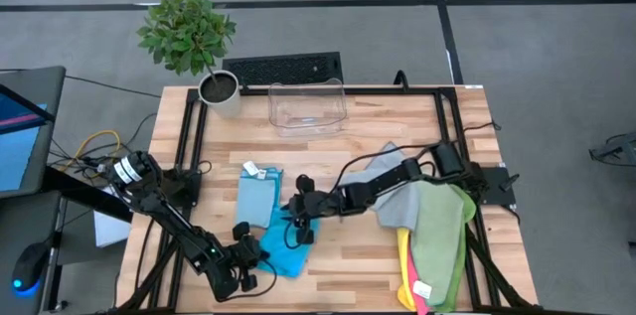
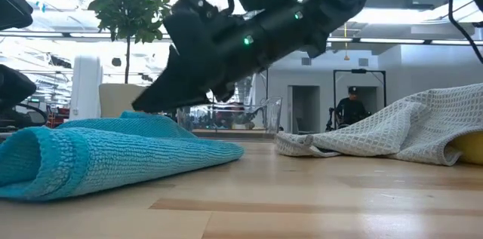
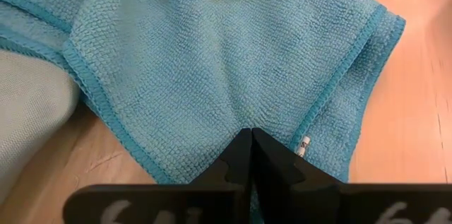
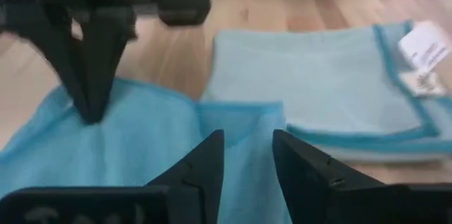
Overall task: Fold microfiber towels
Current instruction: Fold the blue microfiber cloth
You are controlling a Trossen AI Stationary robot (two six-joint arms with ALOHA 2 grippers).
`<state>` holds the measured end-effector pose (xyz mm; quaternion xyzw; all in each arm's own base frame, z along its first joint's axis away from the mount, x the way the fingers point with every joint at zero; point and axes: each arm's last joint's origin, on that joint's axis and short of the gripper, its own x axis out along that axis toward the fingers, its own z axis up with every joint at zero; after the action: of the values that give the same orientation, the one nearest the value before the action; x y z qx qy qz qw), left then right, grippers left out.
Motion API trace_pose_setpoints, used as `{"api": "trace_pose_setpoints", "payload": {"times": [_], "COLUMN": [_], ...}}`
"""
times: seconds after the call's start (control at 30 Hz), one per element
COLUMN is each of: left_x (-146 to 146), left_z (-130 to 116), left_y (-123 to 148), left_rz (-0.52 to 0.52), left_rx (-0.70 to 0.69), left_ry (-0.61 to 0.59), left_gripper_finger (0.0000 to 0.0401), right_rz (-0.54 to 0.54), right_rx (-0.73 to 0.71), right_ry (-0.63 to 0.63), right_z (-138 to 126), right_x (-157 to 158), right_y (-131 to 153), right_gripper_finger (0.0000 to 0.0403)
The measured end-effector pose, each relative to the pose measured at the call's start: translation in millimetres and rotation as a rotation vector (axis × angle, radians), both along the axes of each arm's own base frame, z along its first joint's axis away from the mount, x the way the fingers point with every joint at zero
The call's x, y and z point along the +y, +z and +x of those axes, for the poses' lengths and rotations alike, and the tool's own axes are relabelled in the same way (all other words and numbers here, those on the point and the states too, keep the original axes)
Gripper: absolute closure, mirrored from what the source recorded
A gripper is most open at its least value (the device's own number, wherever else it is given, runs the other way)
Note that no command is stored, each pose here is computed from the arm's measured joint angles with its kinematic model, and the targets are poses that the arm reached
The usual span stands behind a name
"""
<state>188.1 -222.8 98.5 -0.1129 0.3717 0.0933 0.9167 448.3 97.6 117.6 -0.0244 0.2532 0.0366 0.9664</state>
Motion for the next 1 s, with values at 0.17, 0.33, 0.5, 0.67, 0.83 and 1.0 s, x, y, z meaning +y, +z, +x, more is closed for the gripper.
{"api": "trace_pose_setpoints", "payload": {"times": [0.17,0.33,0.5,0.67,0.83,1.0], "left_x": [0.0,0.1,0.0,-0.1,0.0,0.0], "left_z": [0.0,-0.1,0.0,0.0,-0.1,-0.1], "left_y": [0.0,-0.2,-0.1,-0.1,-0.2,-0.2], "left_rz": [0.000,-0.005,-0.007,-0.008,-0.007,-0.003], "left_rx": [0.000,0.000,0.001,0.001,0.002,0.003], "left_ry": [0.000,0.006,0.006,0.006,0.005,0.000], "left_gripper_finger": [0.0397,0.0397,0.0397,0.0397,0.0397,0.0397], "right_rz": [-0.004,-0.041,-0.040,0.033,0.090,0.071], "right_rx": [0.034,-0.012,-0.038,-0.027,-0.035,0.007], "right_ry": [-0.005,-0.034,-0.061,0.051,0.078,0.007], "right_z": [2.7,9.6,17.1,18.4,18.3,18.8], "right_x": [-1.8,-1.0,-12.4,-18.3,-11.4,-16.7], "right_y": [-15.3,-6.8,1.2,0.9,0.4,-19.7], "right_gripper_finger": [0.0267,0.0320,0.0389,0.0352,0.0264,0.0207]}}
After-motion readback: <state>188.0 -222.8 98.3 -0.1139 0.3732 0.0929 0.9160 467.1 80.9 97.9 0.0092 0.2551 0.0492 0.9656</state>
